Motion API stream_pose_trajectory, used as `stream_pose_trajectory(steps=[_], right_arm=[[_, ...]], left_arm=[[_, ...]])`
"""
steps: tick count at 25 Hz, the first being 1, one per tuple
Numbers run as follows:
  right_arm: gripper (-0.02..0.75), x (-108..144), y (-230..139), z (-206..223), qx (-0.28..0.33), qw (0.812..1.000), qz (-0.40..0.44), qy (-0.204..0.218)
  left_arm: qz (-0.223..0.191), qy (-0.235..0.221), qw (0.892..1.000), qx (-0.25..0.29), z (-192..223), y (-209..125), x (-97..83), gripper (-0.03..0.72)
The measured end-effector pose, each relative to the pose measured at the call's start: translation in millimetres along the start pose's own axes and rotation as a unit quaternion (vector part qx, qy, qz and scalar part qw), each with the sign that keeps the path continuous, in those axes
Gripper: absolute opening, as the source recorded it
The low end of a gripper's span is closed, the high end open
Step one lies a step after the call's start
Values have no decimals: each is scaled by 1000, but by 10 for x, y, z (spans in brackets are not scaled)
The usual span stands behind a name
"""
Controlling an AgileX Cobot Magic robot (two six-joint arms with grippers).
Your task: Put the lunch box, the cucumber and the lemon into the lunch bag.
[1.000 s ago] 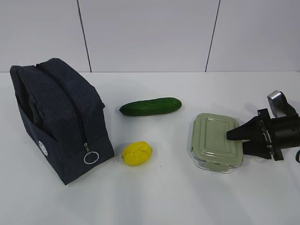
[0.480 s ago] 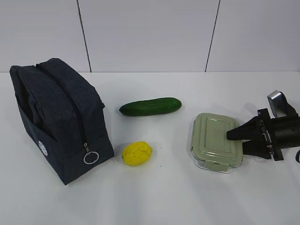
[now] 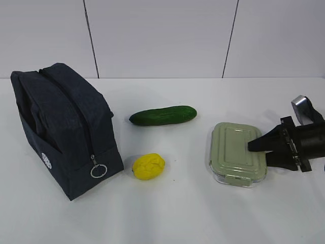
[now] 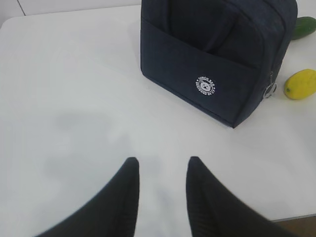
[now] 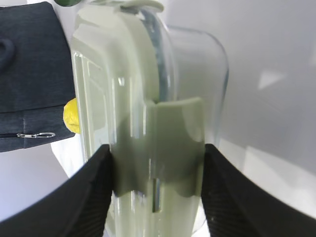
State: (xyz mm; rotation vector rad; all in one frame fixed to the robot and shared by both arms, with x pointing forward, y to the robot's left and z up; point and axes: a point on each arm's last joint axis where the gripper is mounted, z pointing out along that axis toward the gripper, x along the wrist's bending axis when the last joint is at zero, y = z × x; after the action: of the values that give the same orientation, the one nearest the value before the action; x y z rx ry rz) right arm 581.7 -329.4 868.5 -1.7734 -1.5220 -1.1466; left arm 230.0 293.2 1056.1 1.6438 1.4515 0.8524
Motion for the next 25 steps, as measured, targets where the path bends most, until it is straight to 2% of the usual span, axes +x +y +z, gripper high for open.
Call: stream_pose_trajectory(steps=[12, 16, 20, 23, 25], right_arm=[[400, 208, 33, -136, -11, 1000, -18, -17], [400, 269, 37, -174, -14, 999, -23, -20], [400, 265, 32, -173, -11, 1000, -20, -22], [400, 267, 32, -174, -11, 1000, -19, -22], [400, 288, 33, -187, -12, 999, -21, -22]], left_arm=[[-10, 0, 1000, -7, -22, 22, -1, 239], [-72, -2, 997, -25, -90, 169, -3, 239], [-129, -25, 991, -12, 47, 426, -20, 239], [-176, -64, 982, -10, 242, 672, -60, 239], [-217, -91, 972, -5, 406, 816, -87, 239]])
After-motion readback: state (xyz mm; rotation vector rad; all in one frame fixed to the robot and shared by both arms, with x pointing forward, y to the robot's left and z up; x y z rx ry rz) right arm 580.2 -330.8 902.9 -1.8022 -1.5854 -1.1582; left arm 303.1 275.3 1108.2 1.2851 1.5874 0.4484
